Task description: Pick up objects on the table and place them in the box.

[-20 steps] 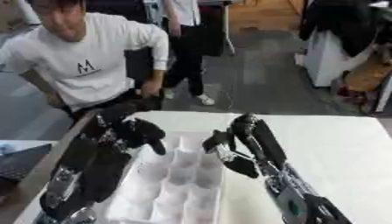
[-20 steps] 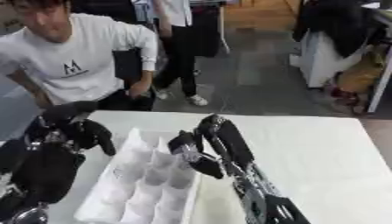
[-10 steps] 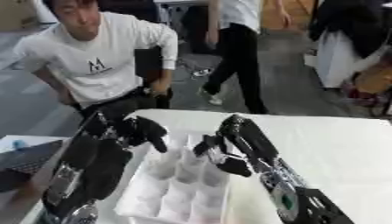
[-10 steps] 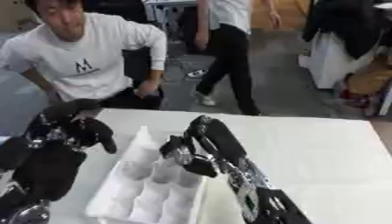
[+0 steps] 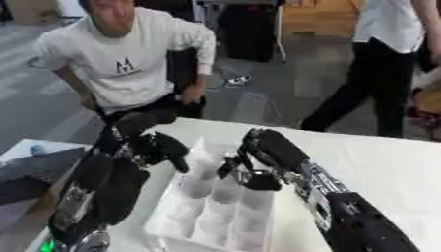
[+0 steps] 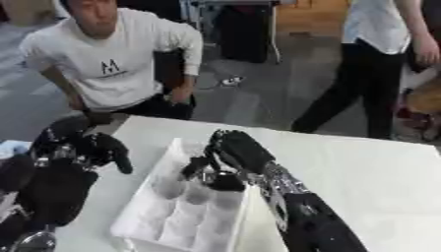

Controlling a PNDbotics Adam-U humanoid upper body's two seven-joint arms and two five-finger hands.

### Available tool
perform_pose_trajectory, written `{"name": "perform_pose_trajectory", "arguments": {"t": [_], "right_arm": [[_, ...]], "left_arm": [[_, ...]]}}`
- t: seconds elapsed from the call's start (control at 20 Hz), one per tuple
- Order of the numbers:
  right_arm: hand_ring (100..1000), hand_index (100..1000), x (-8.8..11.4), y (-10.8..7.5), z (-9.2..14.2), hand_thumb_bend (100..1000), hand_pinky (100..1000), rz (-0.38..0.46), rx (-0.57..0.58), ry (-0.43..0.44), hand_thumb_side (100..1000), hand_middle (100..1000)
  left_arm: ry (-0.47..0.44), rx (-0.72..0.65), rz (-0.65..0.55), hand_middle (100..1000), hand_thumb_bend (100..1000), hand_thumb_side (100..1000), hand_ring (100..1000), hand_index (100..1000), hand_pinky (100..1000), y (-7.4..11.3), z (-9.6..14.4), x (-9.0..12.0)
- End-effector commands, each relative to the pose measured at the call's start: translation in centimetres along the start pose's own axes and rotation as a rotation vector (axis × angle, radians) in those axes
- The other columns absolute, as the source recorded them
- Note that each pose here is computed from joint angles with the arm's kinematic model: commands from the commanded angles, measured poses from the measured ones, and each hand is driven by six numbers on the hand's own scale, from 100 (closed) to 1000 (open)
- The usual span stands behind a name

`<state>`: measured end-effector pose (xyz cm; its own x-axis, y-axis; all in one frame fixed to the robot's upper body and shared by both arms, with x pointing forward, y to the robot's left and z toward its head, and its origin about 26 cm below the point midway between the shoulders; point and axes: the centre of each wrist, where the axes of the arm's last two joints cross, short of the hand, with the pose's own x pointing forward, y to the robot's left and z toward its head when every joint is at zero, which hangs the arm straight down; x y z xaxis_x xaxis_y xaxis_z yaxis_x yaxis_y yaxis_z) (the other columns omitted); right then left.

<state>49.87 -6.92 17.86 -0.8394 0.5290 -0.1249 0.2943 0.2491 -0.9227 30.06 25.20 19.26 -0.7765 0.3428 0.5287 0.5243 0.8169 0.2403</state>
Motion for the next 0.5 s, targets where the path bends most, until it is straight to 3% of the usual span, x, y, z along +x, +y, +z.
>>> {"name": "perform_pose_trajectory", "arguments": {"t": [0.05, 0.1, 0.15, 0.25, 0.3, 0.5], "right_arm": [[183, 384, -1.0, -2.3, -0.8, 113, 100, 0.128, 0.001, 0.002, 594, 250], [253, 427, -1.2, -2.5, -0.8, 140, 100, 0.160, 0.014, 0.007, 608, 317], [301, 460, -1.3, -2.6, -0.8, 158, 160, 0.191, 0.029, 0.012, 621, 363], [444, 540, -1.6, -2.7, -0.7, 224, 390, 0.251, 0.081, 0.024, 666, 490], [494, 567, -1.8, -2.9, -0.7, 241, 463, 0.282, 0.113, 0.031, 683, 534], [648, 670, -2.5, -3.7, -0.8, 297, 654, 0.368, 0.201, 0.067, 756, 677]], "left_arm": [[-0.024, -0.044, -0.023, 835, 268, 708, 650, 875, 559, 0.3, -1.0, 0.8], [-0.024, -0.047, -0.023, 835, 268, 708, 650, 875, 559, 0.3, -1.0, 0.9], [-0.023, -0.049, -0.024, 835, 268, 708, 650, 875, 559, 0.3, -1.0, 0.9], [-0.022, -0.053, -0.024, 835, 270, 705, 651, 875, 560, 0.3, -1.1, 0.9], [-0.022, -0.054, -0.023, 835, 270, 705, 651, 875, 560, 0.3, -1.1, 0.9], [-0.018, -0.065, -0.026, 835, 270, 706, 651, 875, 559, 0.4, -1.2, 1.0]]}}
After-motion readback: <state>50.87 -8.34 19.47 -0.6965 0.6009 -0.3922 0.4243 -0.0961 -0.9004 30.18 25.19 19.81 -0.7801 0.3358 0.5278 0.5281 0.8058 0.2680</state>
